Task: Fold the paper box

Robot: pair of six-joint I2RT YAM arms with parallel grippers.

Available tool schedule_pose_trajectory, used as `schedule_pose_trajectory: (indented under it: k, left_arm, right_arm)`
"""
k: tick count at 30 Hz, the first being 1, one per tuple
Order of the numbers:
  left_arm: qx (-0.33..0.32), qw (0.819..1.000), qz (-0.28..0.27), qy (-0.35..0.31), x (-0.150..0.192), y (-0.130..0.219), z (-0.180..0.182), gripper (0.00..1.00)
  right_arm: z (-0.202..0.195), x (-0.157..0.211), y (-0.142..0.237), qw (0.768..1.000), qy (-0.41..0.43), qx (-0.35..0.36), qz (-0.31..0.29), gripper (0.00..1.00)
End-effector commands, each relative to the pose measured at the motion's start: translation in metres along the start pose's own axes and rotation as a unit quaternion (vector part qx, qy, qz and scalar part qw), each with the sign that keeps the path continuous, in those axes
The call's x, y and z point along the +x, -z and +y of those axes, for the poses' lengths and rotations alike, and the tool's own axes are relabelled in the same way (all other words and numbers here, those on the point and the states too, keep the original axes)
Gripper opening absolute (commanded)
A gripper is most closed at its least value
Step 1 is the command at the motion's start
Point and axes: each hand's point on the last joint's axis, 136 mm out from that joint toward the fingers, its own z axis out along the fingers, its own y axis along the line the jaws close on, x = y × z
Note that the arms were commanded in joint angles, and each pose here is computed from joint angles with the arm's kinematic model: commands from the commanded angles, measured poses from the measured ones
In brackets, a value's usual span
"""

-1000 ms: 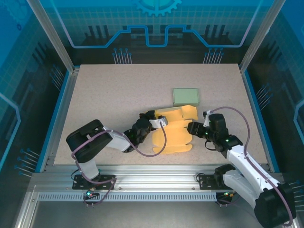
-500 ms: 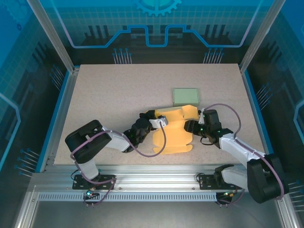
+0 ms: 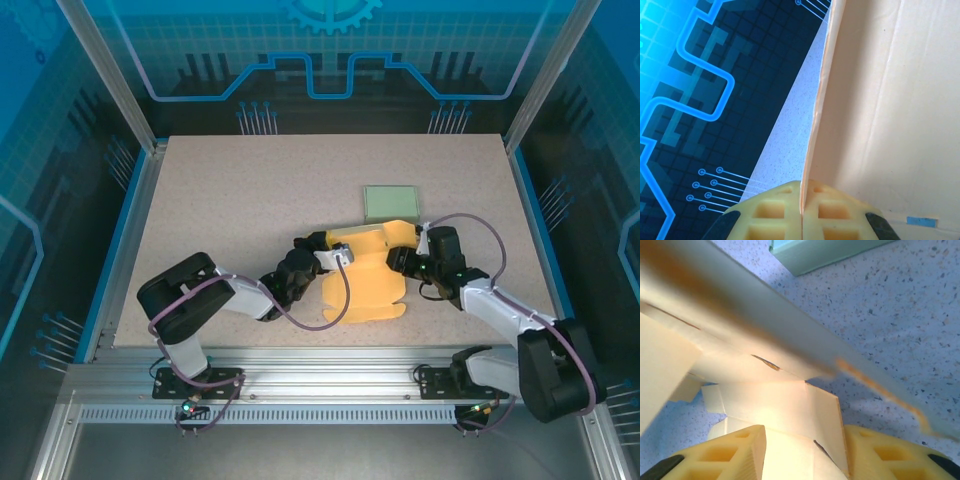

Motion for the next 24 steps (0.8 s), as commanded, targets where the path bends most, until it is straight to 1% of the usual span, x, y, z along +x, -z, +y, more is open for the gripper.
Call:
schedule_pose_trajectory:
  k: [1, 7, 14, 18, 23, 24]
  left_arm:
    - [-0.025, 0.999, -0.003, 0.021, -0.008, -0.008, 0.011, 0.00]
    - [-0.027, 0.999, -0.009, 0.021, -0.013, -0.009, 0.011, 0.00]
    - [-0.025, 0.999, -0.015, 0.020, -0.019, -0.012, 0.008, 0.00]
    - [-0.025, 1.000, -0.014, 0.013, -0.021, -0.014, 0.005, 0.00]
    - [-0.027, 0.999, -0.014, 0.011, -0.020, -0.014, 0.005, 0.00]
    - [-0.027, 0.999, -0.014, 0.011, -0.020, -0.014, 0.005, 0.00]
  right_arm:
    - [0.005, -0.007, 0.009, 1.000, -0.005, -0.011, -0.029, 0.45]
    - [0.006, -0.003, 0.014, 0.999, -0.012, -0.015, -0.051, 0.45]
    - [0.019, -0.004, 0.003, 0.998, -0.007, -0.040, -0.048, 0.44]
    - [0.033, -0.001, -0.008, 0.998, 0.005, -0.057, -0.040, 0.37]
    - [0.031, 0.011, -0.022, 0.999, 0.010, -0.039, -0.017, 0.35]
    - [0.033, 0.009, -0.026, 0.999, 0.011, -0.044, -0.021, 0.34]
